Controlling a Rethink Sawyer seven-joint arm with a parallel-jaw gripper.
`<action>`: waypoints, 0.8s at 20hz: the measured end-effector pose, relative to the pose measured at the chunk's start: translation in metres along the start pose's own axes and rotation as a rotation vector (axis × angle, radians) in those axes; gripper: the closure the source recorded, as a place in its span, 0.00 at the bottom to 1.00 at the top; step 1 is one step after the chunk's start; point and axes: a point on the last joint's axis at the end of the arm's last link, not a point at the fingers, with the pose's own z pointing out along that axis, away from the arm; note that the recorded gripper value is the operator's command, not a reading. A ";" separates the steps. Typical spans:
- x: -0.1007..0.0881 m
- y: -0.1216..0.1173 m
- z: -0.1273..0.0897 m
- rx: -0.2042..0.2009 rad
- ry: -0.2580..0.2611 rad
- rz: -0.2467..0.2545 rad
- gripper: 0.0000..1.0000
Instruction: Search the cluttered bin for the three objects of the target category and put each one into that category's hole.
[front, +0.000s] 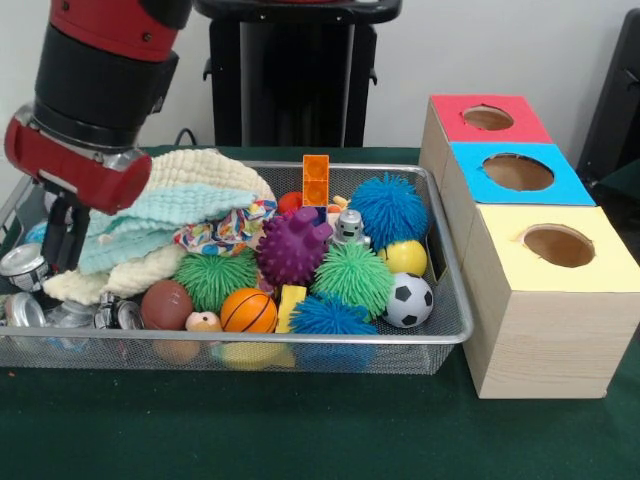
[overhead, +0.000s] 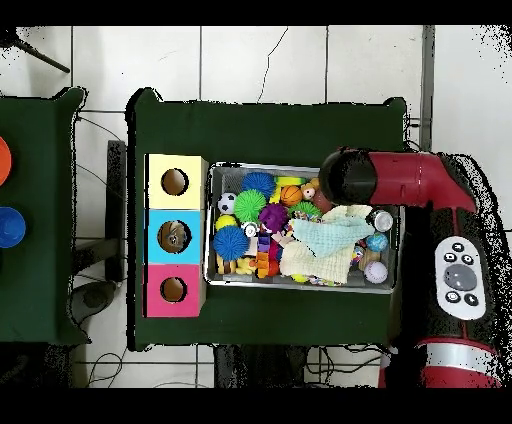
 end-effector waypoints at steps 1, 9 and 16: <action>-0.002 -0.003 -0.002 -0.004 0.000 0.011 1.00; -0.008 -0.033 0.007 -0.039 0.035 0.124 1.00; 0.003 -0.042 0.029 -0.074 0.086 0.179 1.00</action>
